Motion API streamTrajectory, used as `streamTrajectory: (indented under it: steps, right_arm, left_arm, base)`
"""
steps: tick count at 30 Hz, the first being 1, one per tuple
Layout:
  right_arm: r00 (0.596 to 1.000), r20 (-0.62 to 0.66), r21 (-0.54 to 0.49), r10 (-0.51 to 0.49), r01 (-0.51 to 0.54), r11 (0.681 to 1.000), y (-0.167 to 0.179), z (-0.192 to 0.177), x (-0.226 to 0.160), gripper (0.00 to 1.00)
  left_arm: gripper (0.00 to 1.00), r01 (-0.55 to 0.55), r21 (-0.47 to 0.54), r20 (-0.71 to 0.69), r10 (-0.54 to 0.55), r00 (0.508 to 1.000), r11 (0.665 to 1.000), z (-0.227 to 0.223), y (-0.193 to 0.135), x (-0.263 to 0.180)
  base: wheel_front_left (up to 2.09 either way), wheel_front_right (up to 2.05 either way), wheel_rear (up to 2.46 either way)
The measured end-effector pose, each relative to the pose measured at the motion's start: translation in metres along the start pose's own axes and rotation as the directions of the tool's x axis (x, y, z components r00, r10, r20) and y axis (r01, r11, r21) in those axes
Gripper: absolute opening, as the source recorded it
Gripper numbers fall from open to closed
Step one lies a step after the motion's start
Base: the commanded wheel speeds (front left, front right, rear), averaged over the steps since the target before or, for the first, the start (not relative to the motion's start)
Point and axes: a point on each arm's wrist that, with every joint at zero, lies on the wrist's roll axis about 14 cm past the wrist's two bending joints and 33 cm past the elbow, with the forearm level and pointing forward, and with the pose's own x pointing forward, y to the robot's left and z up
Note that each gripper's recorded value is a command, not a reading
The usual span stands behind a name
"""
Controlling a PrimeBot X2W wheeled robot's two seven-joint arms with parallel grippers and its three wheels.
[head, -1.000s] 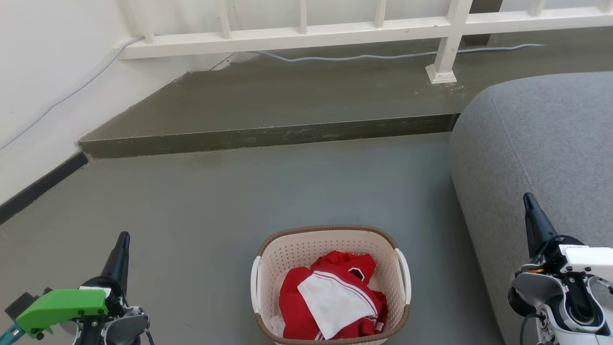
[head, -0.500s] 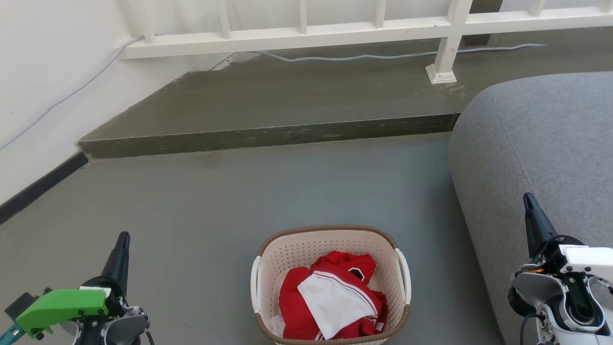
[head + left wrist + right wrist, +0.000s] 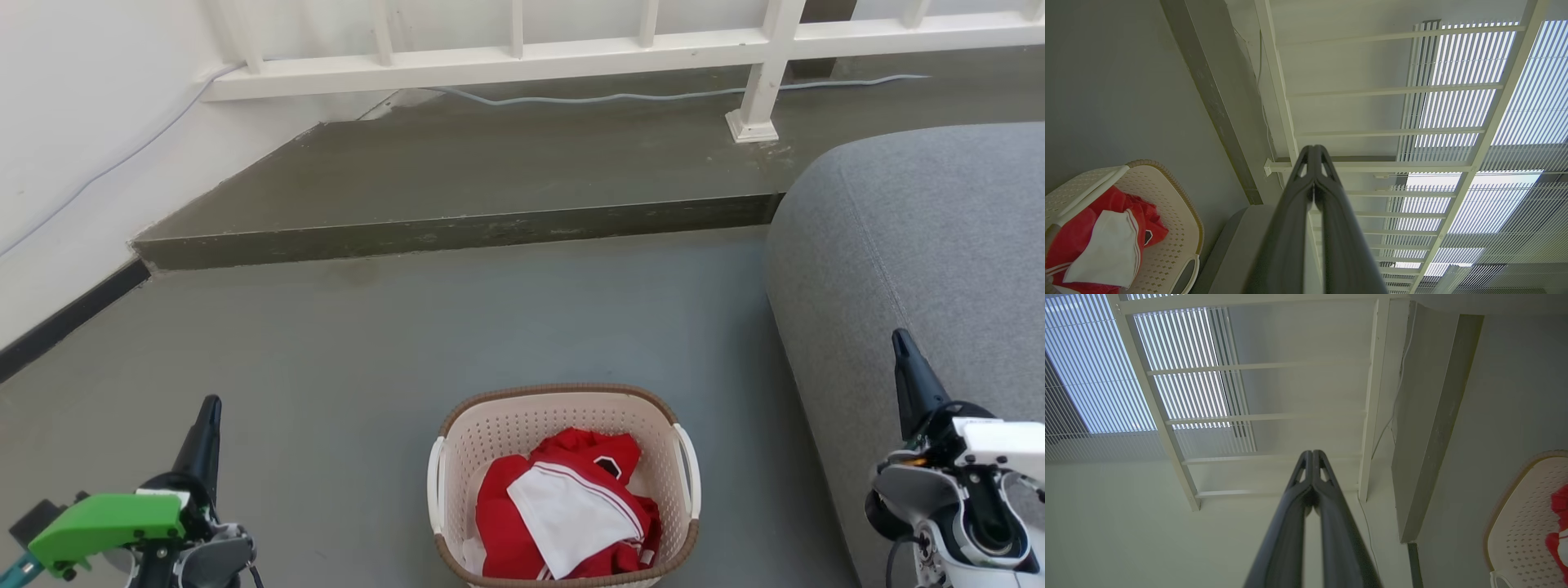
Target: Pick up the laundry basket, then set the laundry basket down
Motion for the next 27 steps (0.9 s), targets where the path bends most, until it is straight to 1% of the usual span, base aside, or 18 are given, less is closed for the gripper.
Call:
streamTrajectory:
  steps: [1,2,3,6,17,23,27]
  right_arm:
    - [1.0,0.0,0.001,-0.004,0.004,1.0,-0.001,0.0,0.0,1.0]
    - [1.0,0.0,0.004,-0.017,0.017,1.0,-0.005,-0.001,-0.002,0.0]
    - [0.998,-0.002,0.016,-0.064,0.064,0.998,-0.021,-0.004,-0.008,1.0]
    - [0.994,-0.004,0.027,-0.105,0.105,0.994,-0.036,-0.007,-0.016,1.0]
    - [0.997,-0.004,0.021,-0.082,0.083,0.996,-0.028,-0.011,-0.013,1.0]
    - [0.998,0.004,0.014,-0.065,0.065,0.998,-0.022,-0.013,-0.011,1.0]
    - [0.998,0.0,-0.01,-0.056,0.056,0.998,-0.019,-0.015,-0.01,1.0]
  left_arm:
    - [1.0,-0.003,-0.001,0.0,0.003,1.0,1.0,0.0,0.001,0.0]
    - [0.0,-0.015,-0.003,-0.001,0.015,1.0,1.0,-0.001,0.005,-0.001]
    - [1.0,-0.054,-0.015,-0.004,0.054,0.999,0.998,-0.004,0.019,-0.007]
    - [1.0,-0.091,-0.028,-0.008,0.091,0.996,0.995,-0.009,0.031,-0.013]
    - [1.0,-0.079,-0.022,0.01,0.079,0.997,0.997,-0.007,0.027,-0.012]
    - [1.0,-0.067,0.019,0.013,0.067,0.998,0.998,-0.01,0.023,-0.01]
    - [1.0,-0.058,0.061,0.011,0.058,0.998,0.996,-0.012,0.02,-0.009]
  base:
    - [0.0,0.0,0.0]
    - [0.0,0.0,0.0]
    - [0.0,0.0,0.0]
    - [0.0,0.0,0.0]
    - [0.0,0.0,0.0]
    - [0.0,0.0,0.0]
    - [0.0,0.0,0.0]
